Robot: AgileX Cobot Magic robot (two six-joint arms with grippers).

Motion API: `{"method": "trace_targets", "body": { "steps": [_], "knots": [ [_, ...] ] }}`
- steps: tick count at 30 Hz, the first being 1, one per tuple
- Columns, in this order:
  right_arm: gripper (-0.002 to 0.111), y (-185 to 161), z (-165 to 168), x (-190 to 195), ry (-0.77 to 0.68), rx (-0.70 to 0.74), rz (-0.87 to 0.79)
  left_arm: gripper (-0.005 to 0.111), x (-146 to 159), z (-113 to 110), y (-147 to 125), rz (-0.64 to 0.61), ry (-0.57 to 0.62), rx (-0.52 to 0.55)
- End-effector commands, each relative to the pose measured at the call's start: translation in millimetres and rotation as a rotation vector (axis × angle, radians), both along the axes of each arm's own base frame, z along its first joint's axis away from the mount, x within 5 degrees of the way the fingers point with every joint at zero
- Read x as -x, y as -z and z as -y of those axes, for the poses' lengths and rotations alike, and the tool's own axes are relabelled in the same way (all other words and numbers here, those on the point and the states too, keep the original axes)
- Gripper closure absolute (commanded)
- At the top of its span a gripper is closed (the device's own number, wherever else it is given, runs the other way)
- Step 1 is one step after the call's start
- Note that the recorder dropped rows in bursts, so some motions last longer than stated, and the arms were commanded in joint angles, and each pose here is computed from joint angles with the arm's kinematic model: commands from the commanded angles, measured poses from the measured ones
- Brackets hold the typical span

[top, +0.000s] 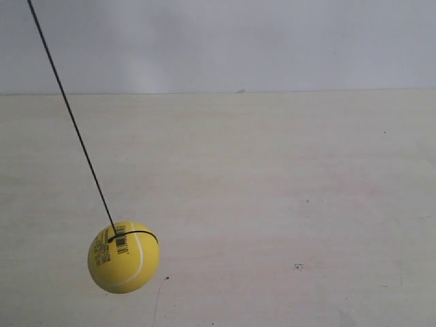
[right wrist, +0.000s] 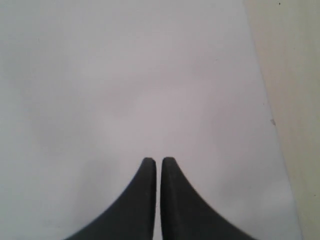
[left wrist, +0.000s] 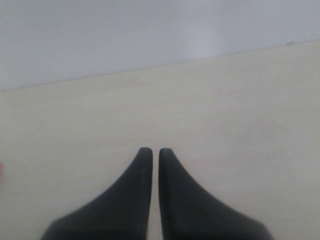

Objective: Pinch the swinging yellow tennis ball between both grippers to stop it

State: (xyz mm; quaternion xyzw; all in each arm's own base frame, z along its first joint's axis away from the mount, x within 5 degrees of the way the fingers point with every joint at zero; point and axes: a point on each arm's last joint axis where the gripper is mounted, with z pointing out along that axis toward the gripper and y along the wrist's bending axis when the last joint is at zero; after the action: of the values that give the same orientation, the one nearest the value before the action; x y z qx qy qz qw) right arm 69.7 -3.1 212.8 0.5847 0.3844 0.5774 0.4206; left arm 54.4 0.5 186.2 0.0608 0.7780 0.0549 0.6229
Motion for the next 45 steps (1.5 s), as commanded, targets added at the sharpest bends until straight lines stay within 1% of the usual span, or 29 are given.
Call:
{"method": "trace_targets", "body": {
  "steps": [1,3,7,22,24,27,30,34,36,39,40,43,45],
  "knots": [
    [0.108,-2,0,6,0.003,0.014,0.056,0.102,0,0,1,0.001,-0.002,-0.004],
    [0.108,-7,-1,13,0.003,0.019,0.134,0.102,0,0,1,0.001,-0.002,-0.004],
    [0.108,-15,-2,16,-0.005,0.026,0.232,0.102,0,0,0,0.003,-0.002,-0.004],
    [0.108,-15,-2,16,-0.005,0.023,0.232,0.102,0,0,1,0.0,-0.002,-0.004],
    [0.108,-13,-1,16,0.003,0.077,0.208,0.102,0,0,1,0.0,-0.002,-0.004],
    [0.108,-5,0,14,0.026,0.265,0.107,0.102,0,0,1,0.0,-0.002,-0.004],
    [0.108,9,1,13,0.024,0.477,-0.069,0.102,0,0,1,0.0,-0.002,-0.004],
    [0.108,32,4,17,-0.022,0.585,-0.325,0.102,0,0,1,0.0,-0.002,-0.004],
    [0.108,32,4,17,-0.037,0.703,-0.333,0.102,0,0,1,0.0,-0.002,-0.004],
    [0.108,32,4,17,-0.073,0.97,-0.342,0.102,0,0,1,0.0,-0.002,-0.004],
    [0.108,32,4,17,-0.09,1.095,-0.345,0.102,0,0,1,0.0,-0.002,-0.004],
    [0.108,32,4,17,-0.125,1.352,-0.348,0.102,0,0,1,0.0,-0.002,-0.004],
    [0.108,32,4,17,-0.143,1.485,-0.347,0.102,0,0,1,0.0,-0.002,-0.004]
  ]
}}
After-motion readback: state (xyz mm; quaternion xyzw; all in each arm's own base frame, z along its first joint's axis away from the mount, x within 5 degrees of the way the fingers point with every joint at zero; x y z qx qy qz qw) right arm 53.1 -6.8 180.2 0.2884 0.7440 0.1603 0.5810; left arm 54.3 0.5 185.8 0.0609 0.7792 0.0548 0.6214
